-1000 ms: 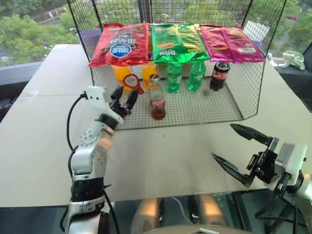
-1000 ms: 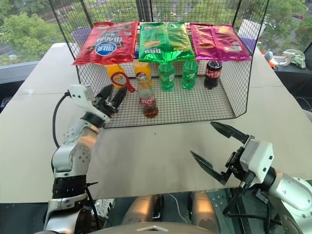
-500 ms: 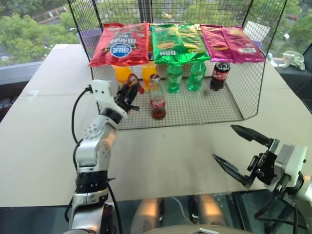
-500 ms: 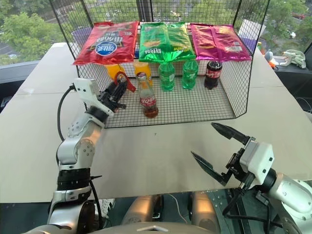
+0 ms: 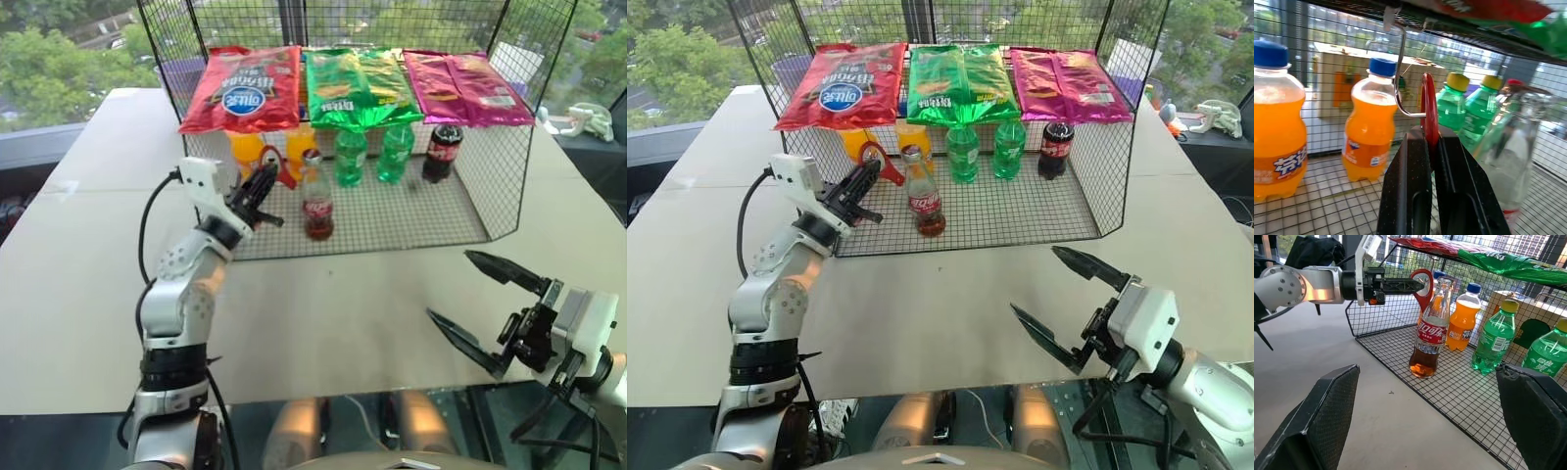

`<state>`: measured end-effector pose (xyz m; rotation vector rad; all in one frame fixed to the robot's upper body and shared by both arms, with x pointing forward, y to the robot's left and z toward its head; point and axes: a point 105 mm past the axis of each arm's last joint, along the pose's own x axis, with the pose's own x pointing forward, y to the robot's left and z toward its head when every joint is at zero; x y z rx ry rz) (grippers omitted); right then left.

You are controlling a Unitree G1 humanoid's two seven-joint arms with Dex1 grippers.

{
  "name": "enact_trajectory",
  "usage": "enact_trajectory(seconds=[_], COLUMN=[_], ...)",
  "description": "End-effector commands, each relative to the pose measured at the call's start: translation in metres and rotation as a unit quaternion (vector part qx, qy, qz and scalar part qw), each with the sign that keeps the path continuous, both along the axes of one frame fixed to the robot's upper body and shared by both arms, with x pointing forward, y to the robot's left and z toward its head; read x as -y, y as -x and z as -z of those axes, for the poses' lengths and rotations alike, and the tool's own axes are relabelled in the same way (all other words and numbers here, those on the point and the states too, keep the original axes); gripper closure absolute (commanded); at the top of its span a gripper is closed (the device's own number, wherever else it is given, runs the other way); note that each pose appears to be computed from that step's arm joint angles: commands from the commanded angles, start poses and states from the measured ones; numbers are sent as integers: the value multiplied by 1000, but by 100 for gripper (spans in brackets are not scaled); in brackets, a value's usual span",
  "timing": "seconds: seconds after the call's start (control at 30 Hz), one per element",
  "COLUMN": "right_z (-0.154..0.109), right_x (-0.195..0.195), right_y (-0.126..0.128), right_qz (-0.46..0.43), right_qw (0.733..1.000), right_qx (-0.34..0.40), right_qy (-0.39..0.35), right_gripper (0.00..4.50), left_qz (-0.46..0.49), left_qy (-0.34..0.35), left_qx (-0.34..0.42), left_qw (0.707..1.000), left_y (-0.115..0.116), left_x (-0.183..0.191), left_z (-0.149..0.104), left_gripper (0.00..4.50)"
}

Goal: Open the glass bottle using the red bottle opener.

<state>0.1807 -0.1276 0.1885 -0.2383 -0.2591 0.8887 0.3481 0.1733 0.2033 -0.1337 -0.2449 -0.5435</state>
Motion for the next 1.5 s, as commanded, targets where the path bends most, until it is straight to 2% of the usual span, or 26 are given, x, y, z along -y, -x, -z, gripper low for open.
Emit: enact_trajectory(seconds=[0.03,0.37,0.57,0.63,0.83,1.03,1.17,1.33,1.5], right_z=[-8,-7,-4,-2,0,-16,-21,-20,-24], right_x=[-3,-3,-1,-6,-8,-28,-39,-51,-57], right_y=[2,-3,-12,-12,-17,-20,-21,-23,-31], right_qz=[-5,6,41,27,21,-78,-128,-176,-200], right_qw=[1000,1000,999,998,996,982,965,942,928], right_qx=[19,-4,-26,-48,-89,-150,-195,-252,-276], right_qy=[3,-2,-9,-8,8,-86,-120,-138,-152], right_gripper=[0,0,0,0,0,0,0,0,0], left_qz=[42,84,189,205,206,320,384,446,477], left_qy=[-10,-11,95,99,103,155,165,160,152], left_qx=[21,-6,-27,-32,-35,-93,-116,-116,-108], left_qw=[999,996,977,973,972,930,901,873,859], left_y=[5,7,41,50,58,85,99,108,107], left_x=[1,-5,-19,-24,-32,-9,11,39,56], left_z=[-14,-7,-18,-18,-20,-16,-15,-17,-19], left_gripper=[443,443,443,443,443,443,443,443,443])
